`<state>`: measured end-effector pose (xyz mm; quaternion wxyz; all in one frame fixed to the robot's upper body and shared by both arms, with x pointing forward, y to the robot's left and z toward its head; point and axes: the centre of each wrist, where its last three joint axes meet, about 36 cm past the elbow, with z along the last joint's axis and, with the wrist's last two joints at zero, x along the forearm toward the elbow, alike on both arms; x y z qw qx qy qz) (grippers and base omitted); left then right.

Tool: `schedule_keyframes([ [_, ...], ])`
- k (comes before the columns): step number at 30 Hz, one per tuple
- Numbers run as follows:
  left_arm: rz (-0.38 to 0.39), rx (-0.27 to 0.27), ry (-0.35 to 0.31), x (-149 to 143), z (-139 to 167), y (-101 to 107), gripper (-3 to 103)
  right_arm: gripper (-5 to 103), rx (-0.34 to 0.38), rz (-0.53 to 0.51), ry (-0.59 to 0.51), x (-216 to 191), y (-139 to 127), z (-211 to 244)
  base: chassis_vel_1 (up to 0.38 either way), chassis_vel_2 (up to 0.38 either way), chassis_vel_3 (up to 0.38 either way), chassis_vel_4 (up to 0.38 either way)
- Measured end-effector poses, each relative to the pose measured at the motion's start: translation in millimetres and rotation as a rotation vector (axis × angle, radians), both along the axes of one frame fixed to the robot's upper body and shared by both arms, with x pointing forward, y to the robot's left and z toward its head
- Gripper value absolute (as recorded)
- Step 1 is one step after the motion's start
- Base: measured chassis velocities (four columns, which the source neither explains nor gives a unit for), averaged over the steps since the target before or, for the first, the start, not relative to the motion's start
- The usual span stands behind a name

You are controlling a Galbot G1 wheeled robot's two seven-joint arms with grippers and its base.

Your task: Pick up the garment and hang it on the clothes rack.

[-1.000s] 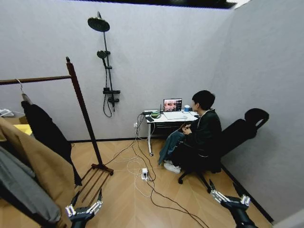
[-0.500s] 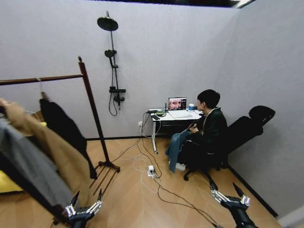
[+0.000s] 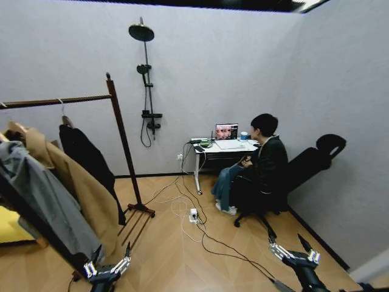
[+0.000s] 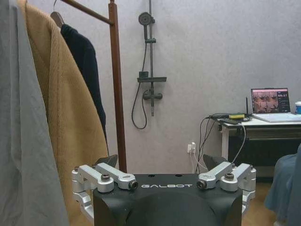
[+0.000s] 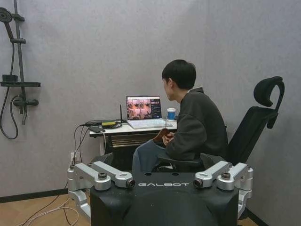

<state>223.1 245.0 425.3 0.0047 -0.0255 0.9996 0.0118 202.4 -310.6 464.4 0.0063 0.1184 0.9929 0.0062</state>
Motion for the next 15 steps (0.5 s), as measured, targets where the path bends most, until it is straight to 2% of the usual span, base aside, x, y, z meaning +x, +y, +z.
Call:
schedule_keyframes([
  [6,-0.001,0.000,0.000,0.0,0.0,0.0,100,100,0.000,0.000,0.000,0.0,-0.1,0.0,-0.008,-0.113,0.029,0.107],
  [15,0.000,0.001,0.000,0.0,0.0,0.2,100,100,0.000,0.000,0.000,0.1,0.0,0.0,-0.006,0.028,-0.007,-0.034],
])
